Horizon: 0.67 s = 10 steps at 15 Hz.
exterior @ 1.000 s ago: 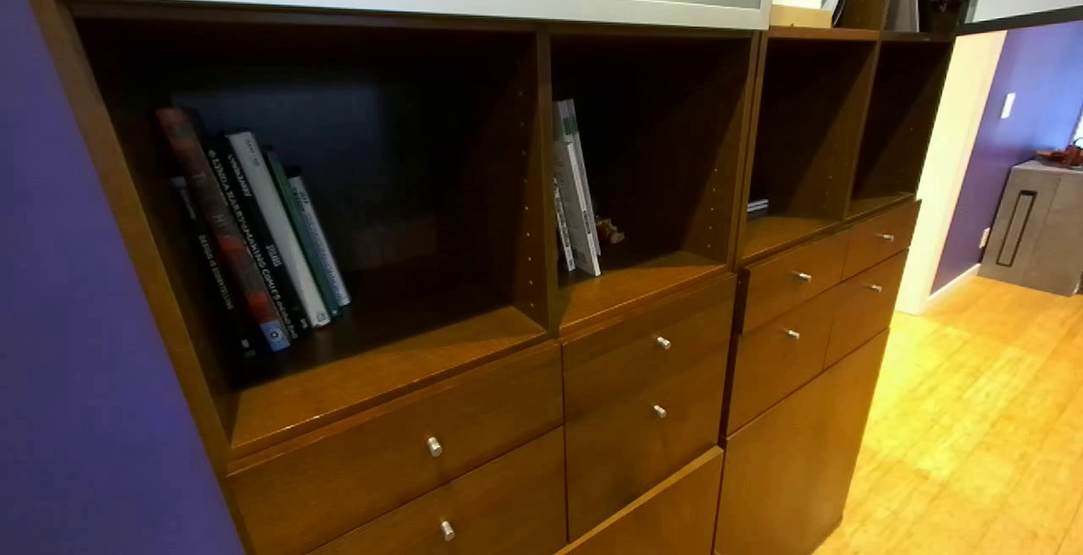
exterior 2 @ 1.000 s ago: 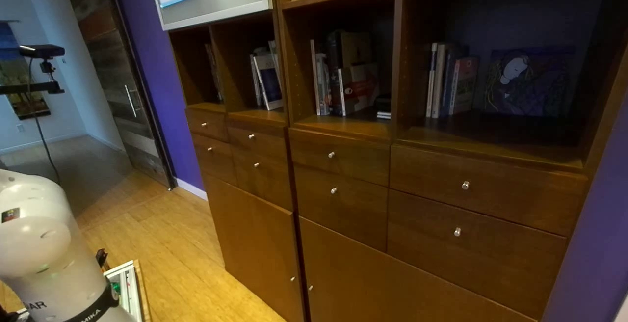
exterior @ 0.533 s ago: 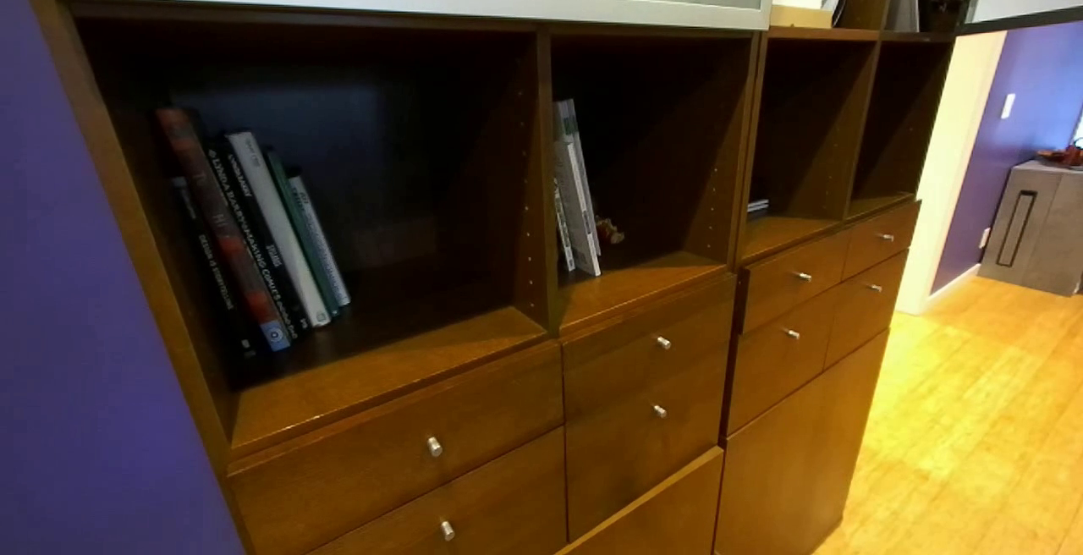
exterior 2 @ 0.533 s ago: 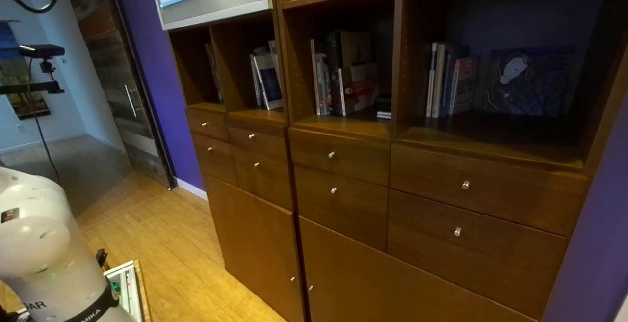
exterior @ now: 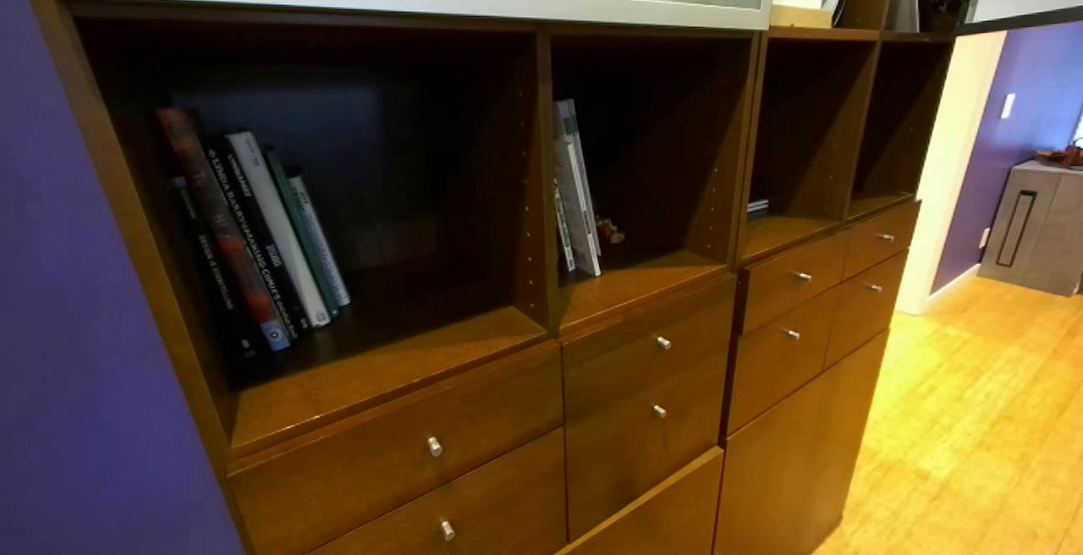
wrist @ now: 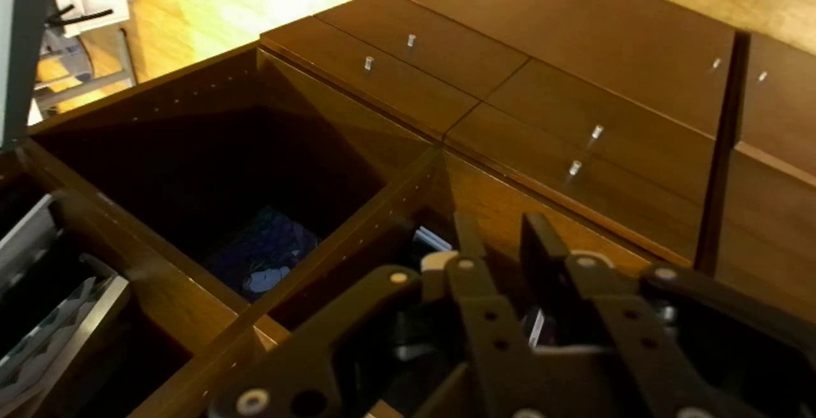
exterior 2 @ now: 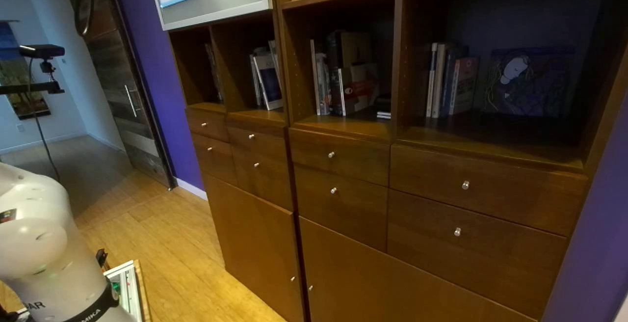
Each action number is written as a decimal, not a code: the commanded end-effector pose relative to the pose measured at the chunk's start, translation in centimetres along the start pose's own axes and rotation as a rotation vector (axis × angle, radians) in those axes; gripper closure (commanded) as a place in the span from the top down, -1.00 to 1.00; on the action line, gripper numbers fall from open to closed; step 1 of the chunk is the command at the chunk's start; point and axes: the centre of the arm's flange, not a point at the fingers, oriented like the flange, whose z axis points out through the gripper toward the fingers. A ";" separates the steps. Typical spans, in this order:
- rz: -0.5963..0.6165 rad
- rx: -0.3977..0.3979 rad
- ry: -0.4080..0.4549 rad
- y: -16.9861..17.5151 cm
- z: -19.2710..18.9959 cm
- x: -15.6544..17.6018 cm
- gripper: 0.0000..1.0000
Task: Open the top right cupboard door
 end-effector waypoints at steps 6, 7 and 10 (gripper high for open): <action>0.324 0.161 0.252 -2.0 -1.0 0.0 0.77; 0.361 0.172 0.267 -2.1 -0.3 -0.4 0.93; 0.427 0.220 0.284 -2.8 1.8 -1.6 1.00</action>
